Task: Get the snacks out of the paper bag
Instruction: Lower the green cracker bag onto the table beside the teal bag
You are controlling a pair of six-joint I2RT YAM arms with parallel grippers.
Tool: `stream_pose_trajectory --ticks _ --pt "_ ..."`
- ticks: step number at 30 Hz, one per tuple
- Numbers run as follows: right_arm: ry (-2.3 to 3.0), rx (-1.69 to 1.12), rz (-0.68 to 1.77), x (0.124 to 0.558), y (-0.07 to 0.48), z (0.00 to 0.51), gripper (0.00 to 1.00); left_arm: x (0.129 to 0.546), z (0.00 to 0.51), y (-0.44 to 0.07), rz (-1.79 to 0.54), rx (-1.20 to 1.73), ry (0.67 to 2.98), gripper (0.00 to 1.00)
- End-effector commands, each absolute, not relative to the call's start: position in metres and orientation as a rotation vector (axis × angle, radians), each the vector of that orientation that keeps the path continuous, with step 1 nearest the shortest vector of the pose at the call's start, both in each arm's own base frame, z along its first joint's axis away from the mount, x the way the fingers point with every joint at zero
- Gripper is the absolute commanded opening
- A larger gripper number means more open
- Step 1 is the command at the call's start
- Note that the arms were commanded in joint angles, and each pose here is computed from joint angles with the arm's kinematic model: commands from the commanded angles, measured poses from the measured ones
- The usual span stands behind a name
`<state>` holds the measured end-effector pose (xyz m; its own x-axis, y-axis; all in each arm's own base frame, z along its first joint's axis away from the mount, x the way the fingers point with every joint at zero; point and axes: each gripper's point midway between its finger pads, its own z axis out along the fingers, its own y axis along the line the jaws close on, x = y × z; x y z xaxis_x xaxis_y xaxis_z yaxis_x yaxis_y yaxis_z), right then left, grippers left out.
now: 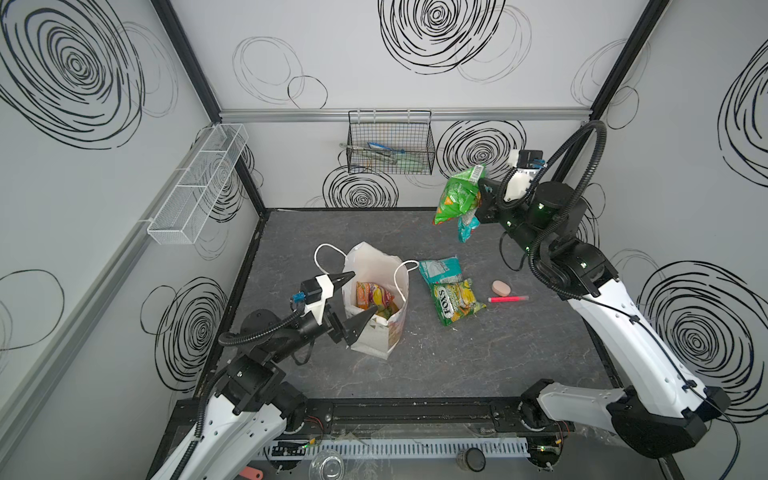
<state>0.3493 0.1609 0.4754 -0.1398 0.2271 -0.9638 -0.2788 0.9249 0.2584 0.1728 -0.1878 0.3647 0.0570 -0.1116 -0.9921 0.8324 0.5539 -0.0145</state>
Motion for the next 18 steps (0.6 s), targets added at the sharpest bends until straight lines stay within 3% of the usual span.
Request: stream_pose_trajectory --ticks 1,9,18 --pt "1.625 0.046 0.499 0.356 0.141 0.467 0.00 0.166 0.374 -0.196 -0.857 0.742 1.265 0.96" --pt "1.782 0.227 0.477 0.391 0.077 0.362 0.00 0.164 0.367 -0.205 -0.890 0.793 1.286 0.96" --pt "1.938 0.330 0.436 0.414 0.047 0.261 0.00 0.173 0.362 -0.205 -0.870 0.780 1.336 0.96"
